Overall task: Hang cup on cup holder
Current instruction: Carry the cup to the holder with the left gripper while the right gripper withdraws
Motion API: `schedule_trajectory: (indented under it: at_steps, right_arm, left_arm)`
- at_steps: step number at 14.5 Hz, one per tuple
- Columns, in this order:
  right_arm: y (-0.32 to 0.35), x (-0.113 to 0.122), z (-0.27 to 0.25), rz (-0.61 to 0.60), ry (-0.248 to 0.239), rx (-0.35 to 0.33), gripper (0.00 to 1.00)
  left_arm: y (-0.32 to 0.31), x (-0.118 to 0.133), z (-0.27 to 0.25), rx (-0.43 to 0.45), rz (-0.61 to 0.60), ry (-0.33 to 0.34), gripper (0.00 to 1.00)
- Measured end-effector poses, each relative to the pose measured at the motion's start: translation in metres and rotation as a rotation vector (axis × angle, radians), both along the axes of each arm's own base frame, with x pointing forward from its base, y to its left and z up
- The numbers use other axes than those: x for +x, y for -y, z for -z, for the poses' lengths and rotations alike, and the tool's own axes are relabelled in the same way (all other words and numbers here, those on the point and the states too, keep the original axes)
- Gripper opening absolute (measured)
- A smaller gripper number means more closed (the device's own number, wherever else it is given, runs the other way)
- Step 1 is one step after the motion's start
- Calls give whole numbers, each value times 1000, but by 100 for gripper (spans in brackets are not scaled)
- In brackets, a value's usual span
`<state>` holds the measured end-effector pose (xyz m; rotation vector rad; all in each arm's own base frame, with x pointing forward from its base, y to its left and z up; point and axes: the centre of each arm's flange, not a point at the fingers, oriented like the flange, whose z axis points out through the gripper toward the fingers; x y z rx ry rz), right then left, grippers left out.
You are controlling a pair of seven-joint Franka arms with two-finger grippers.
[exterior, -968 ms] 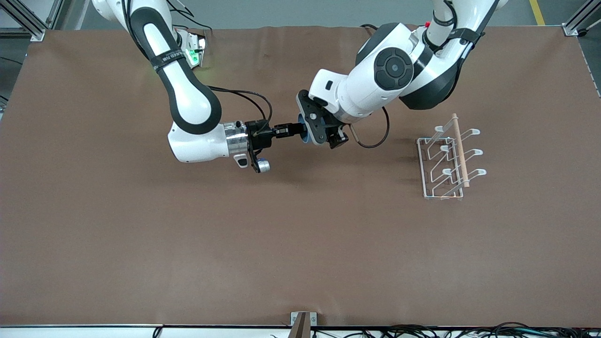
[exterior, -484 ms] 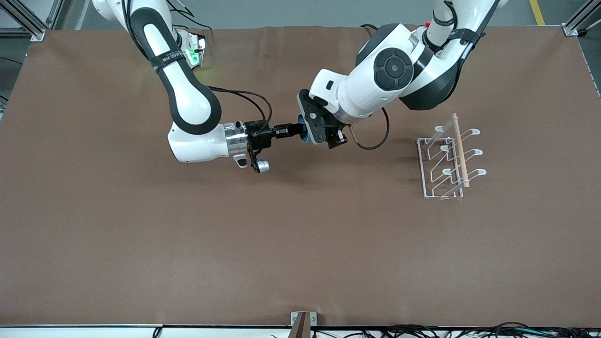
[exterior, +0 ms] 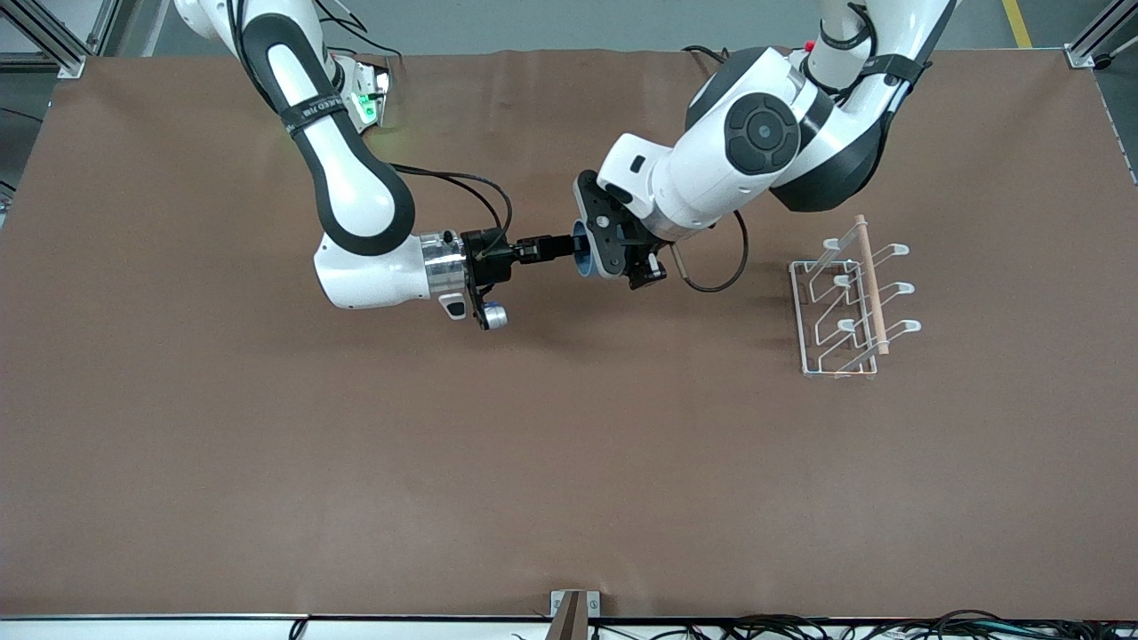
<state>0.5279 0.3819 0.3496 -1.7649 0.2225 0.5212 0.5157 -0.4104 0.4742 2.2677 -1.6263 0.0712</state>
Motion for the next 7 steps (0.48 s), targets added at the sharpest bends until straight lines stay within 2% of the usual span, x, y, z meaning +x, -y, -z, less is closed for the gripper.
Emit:
schedule_trajectory:
  at_steps: [2, 4, 5, 7]
  right_arm:
    - [22, 14, -2, 29, -11, 4, 75]
    - [57, 32, -2, 45, -3, -45, 94]
    - [80, 42, -2, 37, 12, -102, 100]
    - [130, 59, -5, 32, 42, -203, 100]
  left_arm:
    - [-16, 7, 3, 69, 11, 17, 78]
    - [-38, 12, 8, 181, 34, 17, 78]
    - [-50, 14, 8, 247, 47, 24, 78]
    - [-74, 17, 5, 381, 100, 62, 78]
